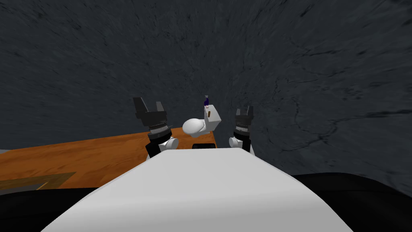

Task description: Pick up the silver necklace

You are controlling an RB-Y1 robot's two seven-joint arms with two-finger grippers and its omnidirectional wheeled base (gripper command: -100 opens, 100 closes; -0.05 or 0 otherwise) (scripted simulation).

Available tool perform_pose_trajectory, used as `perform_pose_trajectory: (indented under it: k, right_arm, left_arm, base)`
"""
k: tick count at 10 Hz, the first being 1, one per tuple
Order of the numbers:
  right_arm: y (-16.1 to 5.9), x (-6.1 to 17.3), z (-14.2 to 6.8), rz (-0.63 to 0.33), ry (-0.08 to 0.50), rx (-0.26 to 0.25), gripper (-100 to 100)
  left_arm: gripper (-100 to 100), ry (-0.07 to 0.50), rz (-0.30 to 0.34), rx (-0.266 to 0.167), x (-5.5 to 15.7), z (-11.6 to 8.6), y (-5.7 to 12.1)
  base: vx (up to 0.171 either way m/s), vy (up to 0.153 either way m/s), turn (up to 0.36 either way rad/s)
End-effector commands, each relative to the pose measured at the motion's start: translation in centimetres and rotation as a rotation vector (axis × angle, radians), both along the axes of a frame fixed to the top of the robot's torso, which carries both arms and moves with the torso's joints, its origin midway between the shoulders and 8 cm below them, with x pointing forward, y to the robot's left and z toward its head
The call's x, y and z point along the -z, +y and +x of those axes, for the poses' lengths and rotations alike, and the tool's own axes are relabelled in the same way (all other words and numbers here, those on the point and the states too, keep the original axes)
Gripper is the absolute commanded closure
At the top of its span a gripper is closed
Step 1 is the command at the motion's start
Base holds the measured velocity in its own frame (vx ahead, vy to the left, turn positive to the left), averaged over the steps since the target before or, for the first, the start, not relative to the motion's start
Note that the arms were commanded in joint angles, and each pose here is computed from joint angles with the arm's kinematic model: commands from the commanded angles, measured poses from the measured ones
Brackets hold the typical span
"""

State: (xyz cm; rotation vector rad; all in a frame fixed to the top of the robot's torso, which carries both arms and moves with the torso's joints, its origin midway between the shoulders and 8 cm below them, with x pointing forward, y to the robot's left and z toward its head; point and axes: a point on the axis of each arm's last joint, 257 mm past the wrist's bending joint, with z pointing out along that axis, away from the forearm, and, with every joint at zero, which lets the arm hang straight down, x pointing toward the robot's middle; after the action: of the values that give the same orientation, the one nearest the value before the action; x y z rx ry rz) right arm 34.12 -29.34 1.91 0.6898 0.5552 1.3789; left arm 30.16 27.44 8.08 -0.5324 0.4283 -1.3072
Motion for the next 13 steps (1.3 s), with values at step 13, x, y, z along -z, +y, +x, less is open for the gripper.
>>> perform_pose_trajectory:
  k: [13]
  right_arm:
    - [2.7, 10.8, 8.1, -0.700, 0.289, 0.172, -100]
  left_arm:
    - [0, 0.000, 0.000, 0.000, 0.0, 0.0, 0.0]
  base:
    - [0.024, 0.119, 0.026]
